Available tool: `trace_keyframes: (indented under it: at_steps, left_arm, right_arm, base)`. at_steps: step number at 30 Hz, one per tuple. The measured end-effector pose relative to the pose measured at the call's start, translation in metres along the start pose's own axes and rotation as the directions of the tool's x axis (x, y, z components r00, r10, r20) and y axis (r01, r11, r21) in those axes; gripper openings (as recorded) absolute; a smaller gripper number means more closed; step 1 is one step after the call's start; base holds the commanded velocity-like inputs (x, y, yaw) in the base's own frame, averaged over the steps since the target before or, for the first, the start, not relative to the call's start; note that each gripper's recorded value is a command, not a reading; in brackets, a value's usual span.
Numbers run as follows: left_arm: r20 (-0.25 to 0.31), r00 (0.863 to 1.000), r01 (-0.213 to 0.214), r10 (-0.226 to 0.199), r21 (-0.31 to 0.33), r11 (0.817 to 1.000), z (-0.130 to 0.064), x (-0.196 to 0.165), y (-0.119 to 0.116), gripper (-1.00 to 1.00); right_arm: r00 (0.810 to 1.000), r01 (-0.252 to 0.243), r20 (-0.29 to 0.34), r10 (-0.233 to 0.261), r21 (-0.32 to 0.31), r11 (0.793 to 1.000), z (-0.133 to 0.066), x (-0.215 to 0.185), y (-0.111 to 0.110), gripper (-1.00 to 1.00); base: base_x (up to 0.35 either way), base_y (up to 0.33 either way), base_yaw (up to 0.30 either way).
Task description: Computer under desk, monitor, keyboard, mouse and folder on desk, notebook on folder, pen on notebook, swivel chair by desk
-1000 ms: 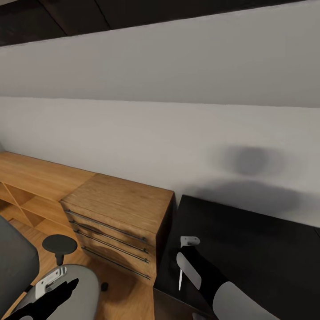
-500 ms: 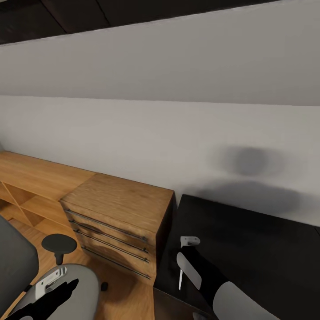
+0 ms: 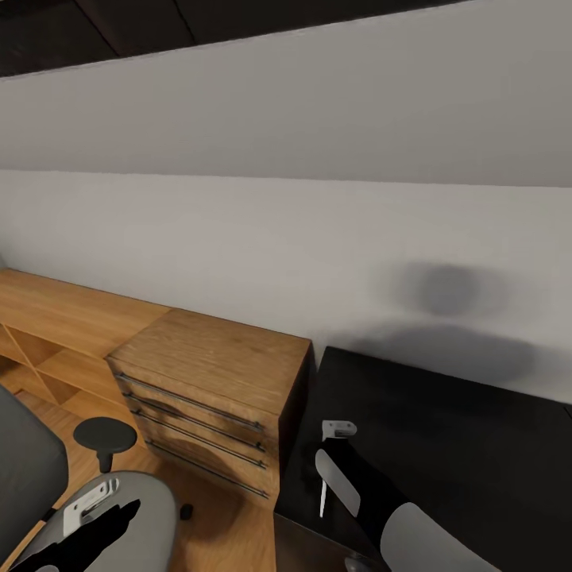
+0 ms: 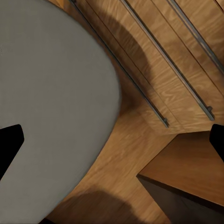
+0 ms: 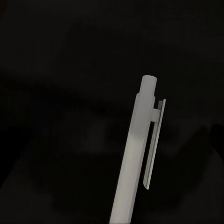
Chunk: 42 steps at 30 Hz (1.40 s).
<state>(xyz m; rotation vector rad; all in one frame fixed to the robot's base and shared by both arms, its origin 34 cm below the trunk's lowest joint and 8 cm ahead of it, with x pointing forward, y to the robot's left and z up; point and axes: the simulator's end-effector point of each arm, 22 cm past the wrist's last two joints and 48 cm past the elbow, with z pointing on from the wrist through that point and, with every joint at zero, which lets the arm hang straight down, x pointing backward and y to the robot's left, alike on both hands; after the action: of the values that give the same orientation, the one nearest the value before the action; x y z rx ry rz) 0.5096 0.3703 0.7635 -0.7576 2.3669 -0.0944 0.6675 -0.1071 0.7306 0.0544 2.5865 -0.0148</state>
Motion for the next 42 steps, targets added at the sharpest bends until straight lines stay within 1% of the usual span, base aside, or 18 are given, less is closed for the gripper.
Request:
trace_keyframes:
  at_steps: [4, 5, 6, 12, 17, 21, 25, 42]
  left_arm:
    - [-0.001, 1.0, 0.0, 0.0, 0.0, 1.0, 0.0, 0.0, 0.0, 1.0]
    - [-0.001, 1.0, 0.0, 0.0, 0.0, 1.0, 0.0, 0.0, 0.0, 1.0]
    - [-0.001, 1.0, 0.0, 0.0, 0.0, 1.0, 0.0, 0.0, 0.0, 1.0]
    - [-0.002, 1.0, 0.0, 0.0, 0.0, 1.0, 0.0, 0.0, 0.0, 1.0]
    - [-0.013, 1.0, 0.001, -0.001, -0.01, 1.0, 0.003, 0.006, 0.004, 1.0]
    - [-0.024, 1.0, 0.001, -0.001, -0.016, 1.0, 0.005, 0.01, 0.007, 1.0]
    - [-0.028, 1.0, -0.001, 0.0, -0.021, 1.0, 0.006, 0.012, 0.009, 1.0]
    - [-0.031, 0.999, -0.01, 0.009, -0.027, 1.0, 0.004, 0.012, 0.01, 1.0]
  right_arm:
    - [1.0, -0.001, 0.0, 0.001, 0.0, 1.0, 0.0, 0.0, 0.0, 1.0]
    - [1.0, 0.0, 0.0, 0.0, 0.0, 1.0, 0.0, 0.0, 0.0, -1.0]
    - [1.0, -0.006, -0.001, 0.006, -0.003, 1.0, 0.0, 0.0, 0.001, -1.0]
    - [1.0, -0.003, 0.0, 0.003, -0.002, 1.0, 0.0, 0.0, 0.0, -1.0]
    - [1.0, -0.005, -0.001, 0.005, -0.002, 1.0, 0.0, 0.0, 0.0, -1.0]
    - [1.0, -0.027, -0.004, 0.027, 0.001, 1.0, 0.001, -0.001, -0.004, -1.0]
    - [1.0, -0.03, -0.005, 0.03, 0.004, 1.0, 0.001, -0.002, -0.006, -1.0]
    - [1.0, -0.031, -0.006, 0.031, 0.006, 1.0, 0.001, -0.001, -0.007, -1.0]
  base:
    - [0.0, 0.0, 0.0]
    - [0.0, 0.0, 0.0]
    - [0.0, 0.0, 0.0]
    - [0.0, 0.0, 0.0]
    - [0.0, 0.0, 0.0]
    - [0.0, 0.0, 0.0]
    - [0.0, 0.0, 0.0]
    - [0.0, 0.0, 0.0]
